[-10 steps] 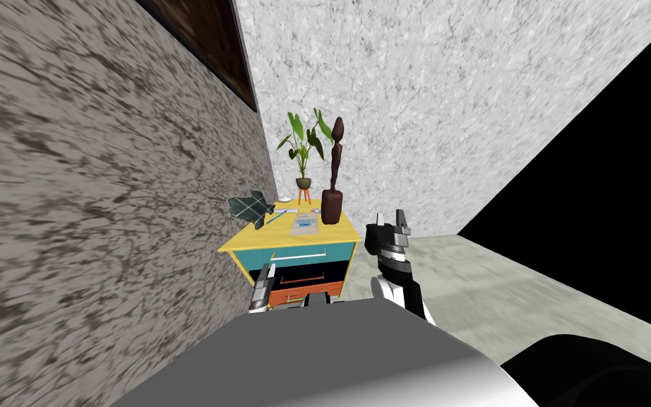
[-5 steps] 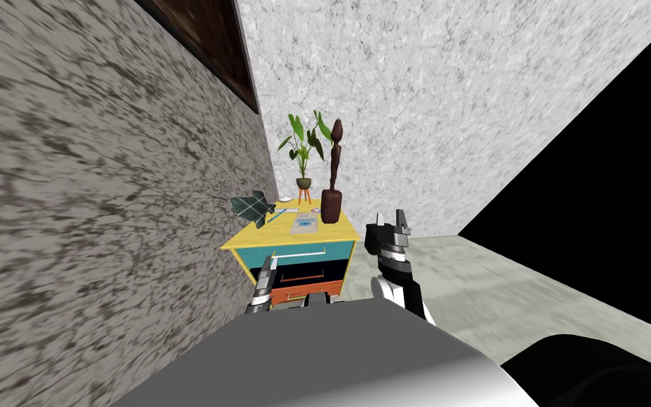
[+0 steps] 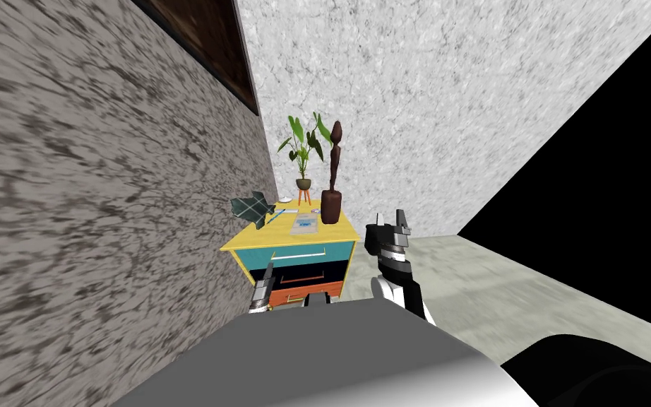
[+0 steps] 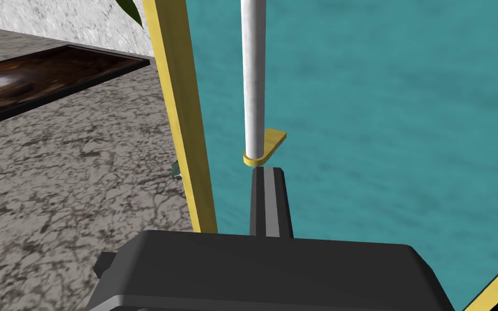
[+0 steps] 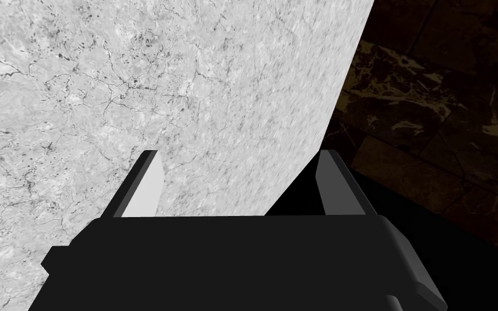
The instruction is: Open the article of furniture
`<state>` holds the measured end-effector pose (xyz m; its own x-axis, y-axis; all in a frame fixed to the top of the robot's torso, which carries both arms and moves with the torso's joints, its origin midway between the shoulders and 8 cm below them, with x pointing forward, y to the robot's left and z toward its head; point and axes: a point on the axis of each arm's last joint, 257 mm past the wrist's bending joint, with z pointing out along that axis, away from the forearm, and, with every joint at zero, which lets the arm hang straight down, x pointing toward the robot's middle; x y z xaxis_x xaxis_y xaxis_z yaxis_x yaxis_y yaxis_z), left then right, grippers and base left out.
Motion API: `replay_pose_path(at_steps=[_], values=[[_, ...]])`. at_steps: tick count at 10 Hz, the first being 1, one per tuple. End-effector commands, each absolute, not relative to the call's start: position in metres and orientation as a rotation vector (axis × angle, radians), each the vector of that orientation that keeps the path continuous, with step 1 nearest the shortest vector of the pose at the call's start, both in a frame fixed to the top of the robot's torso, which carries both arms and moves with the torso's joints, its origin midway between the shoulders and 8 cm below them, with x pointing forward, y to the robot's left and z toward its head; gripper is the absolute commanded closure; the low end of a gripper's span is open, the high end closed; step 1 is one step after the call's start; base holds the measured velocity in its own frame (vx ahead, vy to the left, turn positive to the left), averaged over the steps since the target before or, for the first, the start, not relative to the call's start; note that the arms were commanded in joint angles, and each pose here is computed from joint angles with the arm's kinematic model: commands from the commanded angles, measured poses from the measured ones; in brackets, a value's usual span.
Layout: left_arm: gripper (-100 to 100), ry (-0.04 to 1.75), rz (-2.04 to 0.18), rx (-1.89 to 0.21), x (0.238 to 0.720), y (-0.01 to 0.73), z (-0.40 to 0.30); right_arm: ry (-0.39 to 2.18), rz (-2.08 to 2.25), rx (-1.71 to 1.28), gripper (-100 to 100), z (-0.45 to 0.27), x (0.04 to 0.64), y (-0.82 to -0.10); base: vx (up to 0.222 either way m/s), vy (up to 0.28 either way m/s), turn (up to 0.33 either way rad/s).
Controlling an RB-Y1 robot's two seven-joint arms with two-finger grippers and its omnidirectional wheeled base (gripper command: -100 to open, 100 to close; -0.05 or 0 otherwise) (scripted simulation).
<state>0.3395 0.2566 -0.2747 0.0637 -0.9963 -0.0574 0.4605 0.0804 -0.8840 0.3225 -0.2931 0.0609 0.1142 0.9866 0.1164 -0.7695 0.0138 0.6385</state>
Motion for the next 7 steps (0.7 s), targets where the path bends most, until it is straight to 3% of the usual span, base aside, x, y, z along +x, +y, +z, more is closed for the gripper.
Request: replay_pose_path(at_steps=[1, 2, 7], values=[[100, 0.85, -1.313, -0.825, 0.337, 0.257, -0.277, 0.417, 1.43, 0.652, 0, 0.061, 0.322, -0.293, 0.013, 0.005, 0.0], [-100, 0.874, -1.305, -0.804, 0.338, 0.265, -0.276, 0.417, 1.43, 0.652, 0, 0.061, 0.322, -0.293, 0.0, 0.0, 0.0], [-100, 0.95, -1.28, -0.76, 0.354, 0.287, -0.273, 0.417, 1.43, 0.652, 0, 0.061, 0.322, -0.293, -0.03, -0.015, 0.01]])
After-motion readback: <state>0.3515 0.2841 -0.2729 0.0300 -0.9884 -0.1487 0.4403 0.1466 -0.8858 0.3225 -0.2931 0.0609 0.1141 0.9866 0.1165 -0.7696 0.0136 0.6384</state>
